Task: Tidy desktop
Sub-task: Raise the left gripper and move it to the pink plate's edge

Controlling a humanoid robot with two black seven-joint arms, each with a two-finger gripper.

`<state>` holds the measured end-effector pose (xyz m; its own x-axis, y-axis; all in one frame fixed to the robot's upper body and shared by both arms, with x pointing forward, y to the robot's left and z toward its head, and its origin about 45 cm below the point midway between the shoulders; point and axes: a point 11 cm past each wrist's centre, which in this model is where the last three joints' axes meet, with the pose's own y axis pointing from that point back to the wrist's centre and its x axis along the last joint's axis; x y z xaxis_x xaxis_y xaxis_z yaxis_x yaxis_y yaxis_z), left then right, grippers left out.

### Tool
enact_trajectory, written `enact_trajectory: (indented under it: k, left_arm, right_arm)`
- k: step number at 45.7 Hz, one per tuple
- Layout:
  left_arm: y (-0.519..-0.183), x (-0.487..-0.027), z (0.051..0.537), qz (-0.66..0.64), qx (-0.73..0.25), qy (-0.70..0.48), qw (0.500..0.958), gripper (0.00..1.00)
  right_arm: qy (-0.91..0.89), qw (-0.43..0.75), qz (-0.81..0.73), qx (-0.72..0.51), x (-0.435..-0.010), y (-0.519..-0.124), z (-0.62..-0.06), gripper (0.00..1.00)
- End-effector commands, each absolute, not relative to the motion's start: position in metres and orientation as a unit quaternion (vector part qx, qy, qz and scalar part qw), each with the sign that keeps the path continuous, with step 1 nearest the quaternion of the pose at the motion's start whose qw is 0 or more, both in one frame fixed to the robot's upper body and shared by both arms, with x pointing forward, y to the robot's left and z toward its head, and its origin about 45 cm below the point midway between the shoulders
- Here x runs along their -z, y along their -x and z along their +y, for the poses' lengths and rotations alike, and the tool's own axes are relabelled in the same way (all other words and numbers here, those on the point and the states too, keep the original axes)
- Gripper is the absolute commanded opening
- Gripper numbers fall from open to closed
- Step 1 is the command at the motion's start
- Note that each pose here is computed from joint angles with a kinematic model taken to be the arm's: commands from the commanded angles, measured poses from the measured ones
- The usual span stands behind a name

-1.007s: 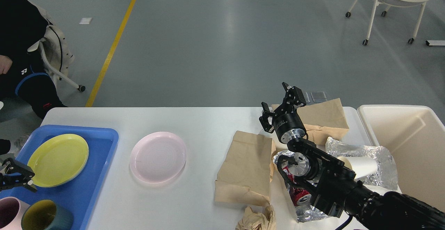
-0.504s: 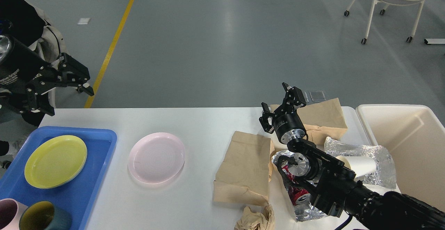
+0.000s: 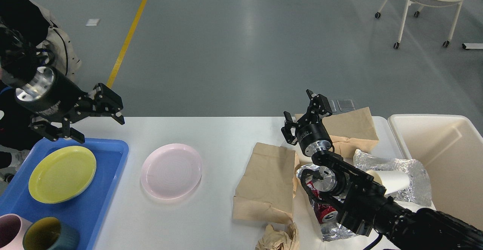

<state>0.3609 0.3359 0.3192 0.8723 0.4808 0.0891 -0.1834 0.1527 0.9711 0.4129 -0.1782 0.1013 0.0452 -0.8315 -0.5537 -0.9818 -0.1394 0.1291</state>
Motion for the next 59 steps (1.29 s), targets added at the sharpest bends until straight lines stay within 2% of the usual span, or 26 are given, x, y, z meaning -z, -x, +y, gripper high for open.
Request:
enact_trajectory:
  k: [1,25,59]
  left_arm:
    - [-0.353,-0.284,0.340,0.132,-0.217,-0.632,0.733,0.97]
    - [-0.329,-0.191,0.326,0.175,-0.248,-0.610,0.732,0.96]
    - [-0.314,-0.117,0.323,0.115,-0.336,-0.638,0.683,0.95]
  right_arm:
    - [0.708,0.144,0.640,-0.261,-0.101,-0.413,-0.178,1.00]
    - [0.708,0.144,0.640,-0.261,-0.101,-0.413,-0.178,1.00]
    - [0.708,0.144,0.640,-0.261,-0.101,-0.413,-0.178,1.00]
